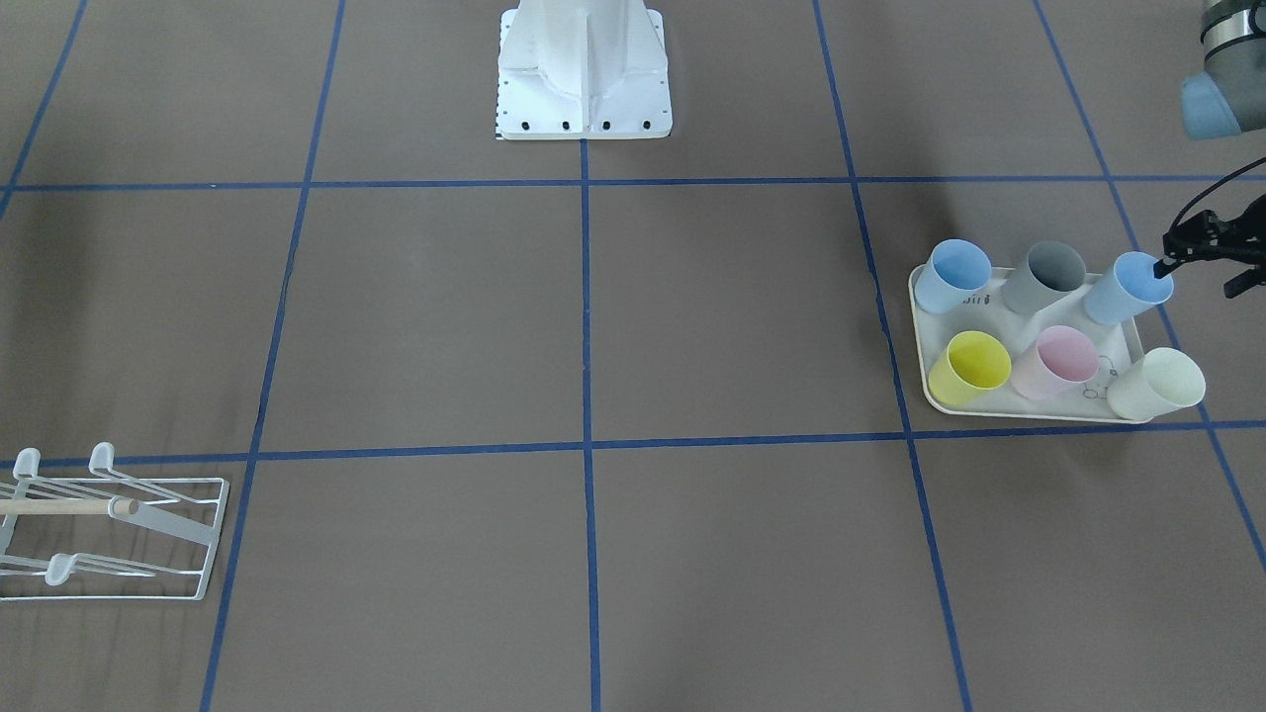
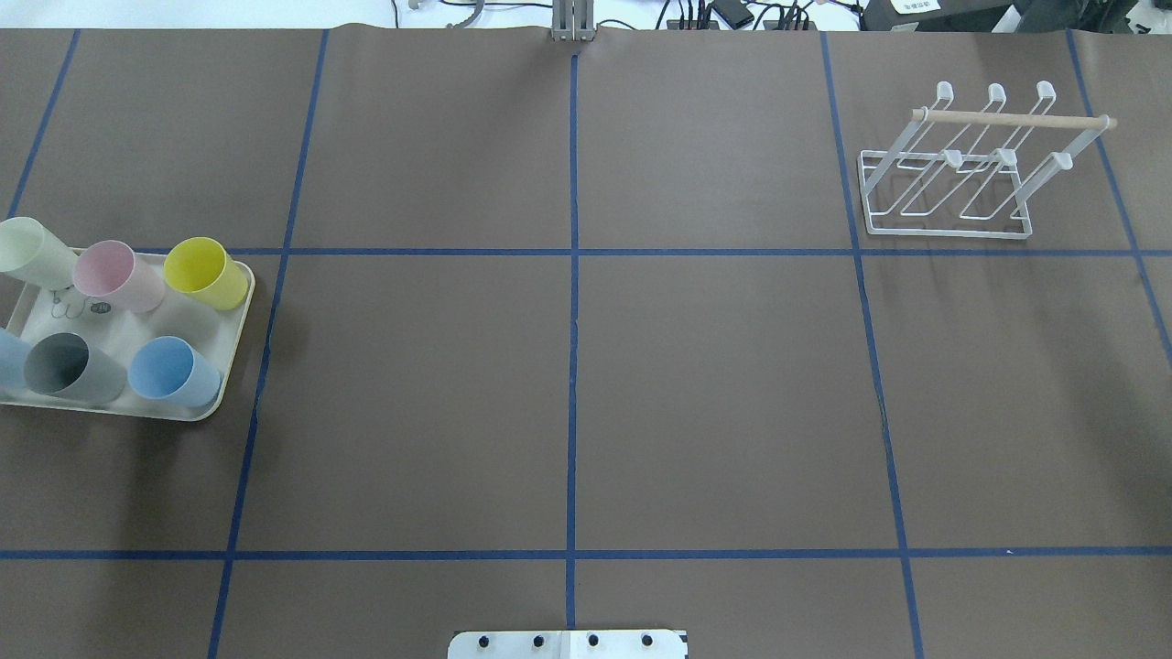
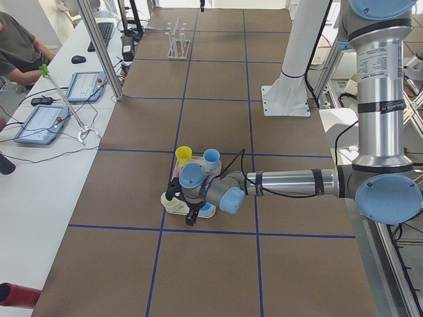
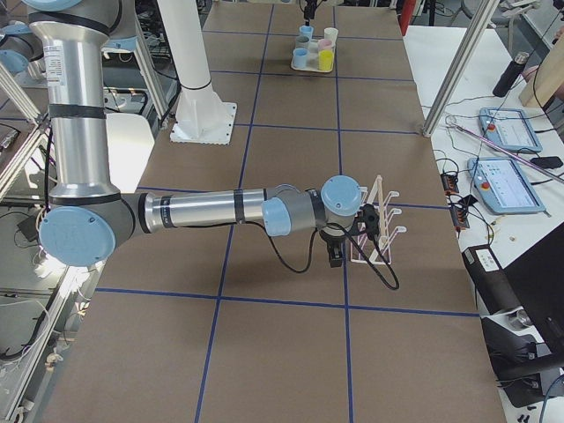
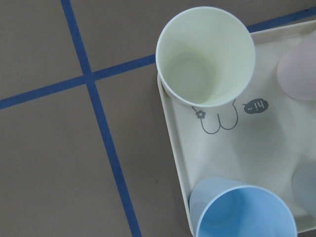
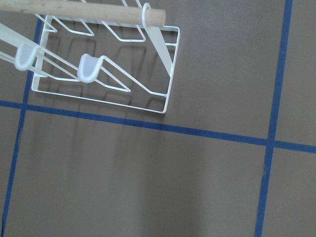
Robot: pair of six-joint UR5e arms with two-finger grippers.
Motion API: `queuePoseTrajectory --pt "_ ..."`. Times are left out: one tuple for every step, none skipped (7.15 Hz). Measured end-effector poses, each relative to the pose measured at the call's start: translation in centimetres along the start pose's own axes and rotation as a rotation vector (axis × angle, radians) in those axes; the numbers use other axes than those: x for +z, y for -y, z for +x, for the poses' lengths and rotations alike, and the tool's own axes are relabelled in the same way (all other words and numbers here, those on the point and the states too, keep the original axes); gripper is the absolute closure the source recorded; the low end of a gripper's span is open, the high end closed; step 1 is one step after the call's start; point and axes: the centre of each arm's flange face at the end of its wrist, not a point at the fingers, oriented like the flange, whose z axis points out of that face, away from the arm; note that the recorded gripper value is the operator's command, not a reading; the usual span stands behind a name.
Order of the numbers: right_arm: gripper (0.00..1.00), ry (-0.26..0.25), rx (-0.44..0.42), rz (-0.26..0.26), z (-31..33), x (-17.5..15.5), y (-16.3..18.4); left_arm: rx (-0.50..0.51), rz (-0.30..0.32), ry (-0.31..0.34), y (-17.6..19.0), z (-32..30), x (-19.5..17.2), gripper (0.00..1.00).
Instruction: Transfer IKEA cup to right arm and place on rack
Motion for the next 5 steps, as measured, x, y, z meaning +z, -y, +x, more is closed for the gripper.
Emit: queuePoseTrajectory --pt "0.00 -0.001 0.001 0.000 0.0 0.0 0.0 0.008 -0.015 -0.004 0.1 0.4 0.7 0.11" --pt "0.00 -0.001 0.002 -0.002 0.0 0.1 0.0 0.014 -0.030 -0.008 0.0 0.7 1.5 0.37" --pt "0.00 -0.002 0.002 -0.005 0.1 0.3 0.0 0.013 -0.042 -0.009 -0.1 0.6 2.1 0.58" --pt "0.00 -0.002 0.002 -0.008 0.1 0.4 0.0 0.007 -0.051 -0.008 -0.3 0.2 2.6 0.80" --pt "0.00 -0.001 0.002 -0.010 0.0 0.5 0.0 -0.003 -0.057 -0.007 -0.4 -0.1 3.0 1.00"
